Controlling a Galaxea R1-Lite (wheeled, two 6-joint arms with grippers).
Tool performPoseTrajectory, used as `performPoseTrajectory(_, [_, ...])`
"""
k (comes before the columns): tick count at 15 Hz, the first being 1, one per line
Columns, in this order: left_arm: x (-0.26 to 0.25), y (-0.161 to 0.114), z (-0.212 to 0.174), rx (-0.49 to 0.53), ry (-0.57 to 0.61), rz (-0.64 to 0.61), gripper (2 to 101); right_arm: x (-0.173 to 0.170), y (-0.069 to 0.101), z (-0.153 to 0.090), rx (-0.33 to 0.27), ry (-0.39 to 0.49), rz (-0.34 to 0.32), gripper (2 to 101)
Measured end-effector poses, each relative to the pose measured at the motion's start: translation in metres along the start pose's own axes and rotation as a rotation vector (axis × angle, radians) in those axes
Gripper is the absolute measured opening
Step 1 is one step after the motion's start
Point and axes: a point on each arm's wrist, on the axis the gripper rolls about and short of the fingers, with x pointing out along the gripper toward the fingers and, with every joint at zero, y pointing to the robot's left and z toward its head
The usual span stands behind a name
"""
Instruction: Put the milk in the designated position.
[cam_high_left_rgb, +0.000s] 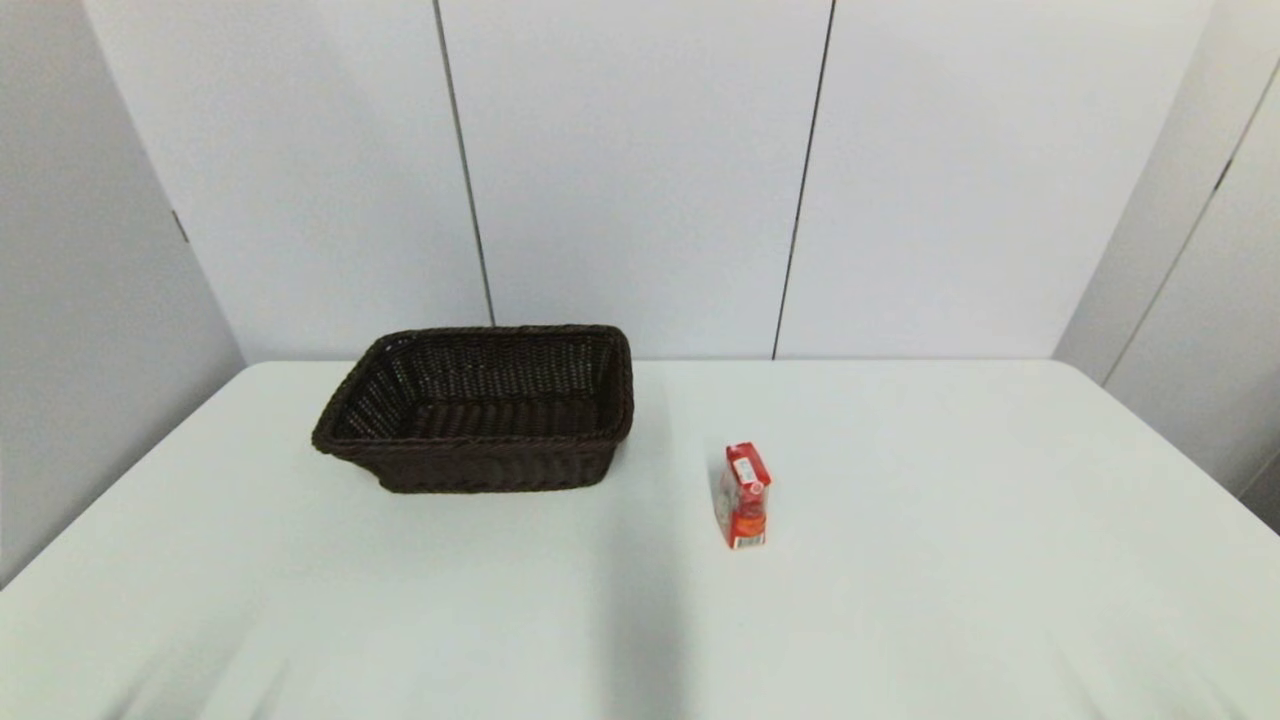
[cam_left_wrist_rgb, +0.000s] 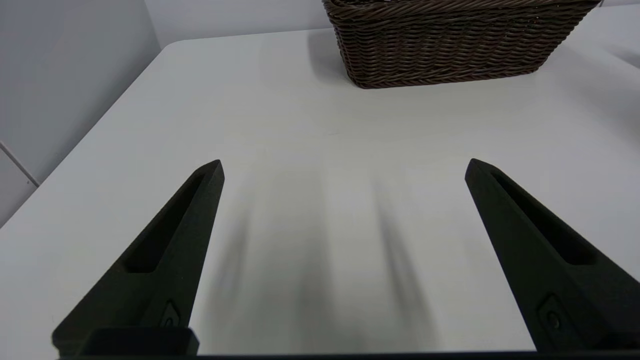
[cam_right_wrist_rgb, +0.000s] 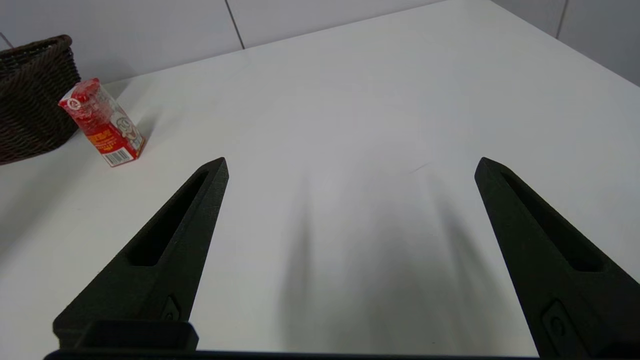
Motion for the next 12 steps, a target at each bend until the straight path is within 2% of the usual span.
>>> performPoseTrajectory(10, [0.0000, 0.0000, 0.0000, -0.001, 0.000, 0.001, 97.8, 0.0000, 0.0000, 0.0000, -0.001, 0.000, 0.000, 97.7])
performPoseTrajectory(12, [0.0000, 0.0004, 0.0001, -0.040, 0.000, 0.017, 97.8, 0.0000, 0.0000, 0.0000, -0.001, 0.000, 0.001, 97.7])
